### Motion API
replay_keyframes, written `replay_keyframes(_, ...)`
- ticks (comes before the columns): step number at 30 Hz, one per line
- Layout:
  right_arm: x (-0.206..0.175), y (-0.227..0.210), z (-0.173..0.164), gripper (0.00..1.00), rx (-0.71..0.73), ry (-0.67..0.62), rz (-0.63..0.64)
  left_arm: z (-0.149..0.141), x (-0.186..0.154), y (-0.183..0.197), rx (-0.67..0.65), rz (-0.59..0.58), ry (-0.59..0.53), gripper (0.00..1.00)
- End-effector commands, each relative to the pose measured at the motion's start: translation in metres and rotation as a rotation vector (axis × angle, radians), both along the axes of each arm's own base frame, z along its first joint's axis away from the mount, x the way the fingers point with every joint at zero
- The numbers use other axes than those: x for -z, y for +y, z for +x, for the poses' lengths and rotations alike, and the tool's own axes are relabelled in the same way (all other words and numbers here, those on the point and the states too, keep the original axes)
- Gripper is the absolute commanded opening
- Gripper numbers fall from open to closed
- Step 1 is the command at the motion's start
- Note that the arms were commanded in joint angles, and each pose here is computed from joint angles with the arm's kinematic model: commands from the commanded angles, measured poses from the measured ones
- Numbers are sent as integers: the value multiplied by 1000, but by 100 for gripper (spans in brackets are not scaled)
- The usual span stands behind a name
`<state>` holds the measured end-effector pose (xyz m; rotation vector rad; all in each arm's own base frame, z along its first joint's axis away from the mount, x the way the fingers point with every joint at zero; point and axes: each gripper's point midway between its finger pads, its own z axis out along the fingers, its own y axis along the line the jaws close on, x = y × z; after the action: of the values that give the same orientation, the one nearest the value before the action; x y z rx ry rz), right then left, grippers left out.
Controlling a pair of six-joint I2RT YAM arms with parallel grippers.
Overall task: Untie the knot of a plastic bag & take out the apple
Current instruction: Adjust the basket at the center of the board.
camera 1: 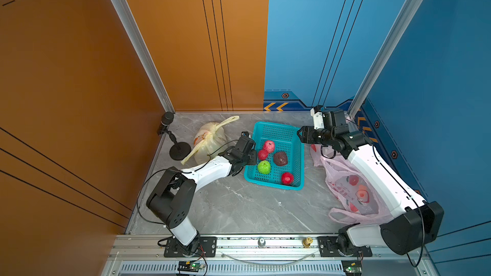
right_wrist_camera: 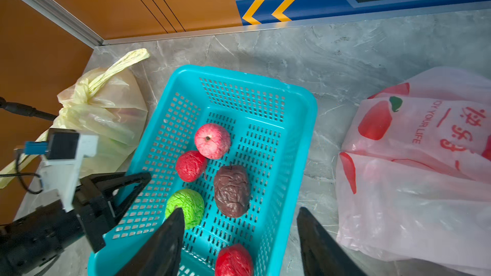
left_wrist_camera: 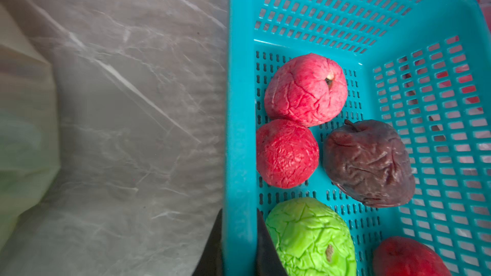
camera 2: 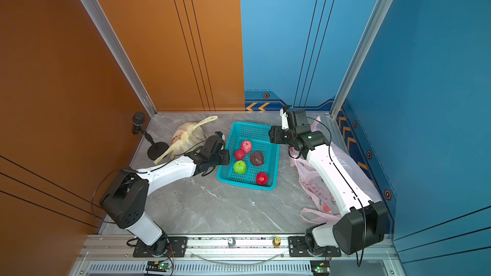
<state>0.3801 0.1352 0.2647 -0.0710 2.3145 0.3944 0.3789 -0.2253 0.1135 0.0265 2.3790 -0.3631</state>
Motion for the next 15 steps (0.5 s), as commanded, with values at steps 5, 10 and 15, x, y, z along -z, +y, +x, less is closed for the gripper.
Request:
replay_keyframes(5, -9, -83, 7, 71, 287, -18, -296, 7, -12, 38, -151, 41, -90, 0)
replay_keyframes(10, -1, -132, 4, 72, 418, 36, -352, 19, -2, 38, -198, 12, -109, 0)
replay_keyframes(15, 10, -155, 3, 73, 465, 74, -350, 38, 2, 21, -168, -8, -92, 0)
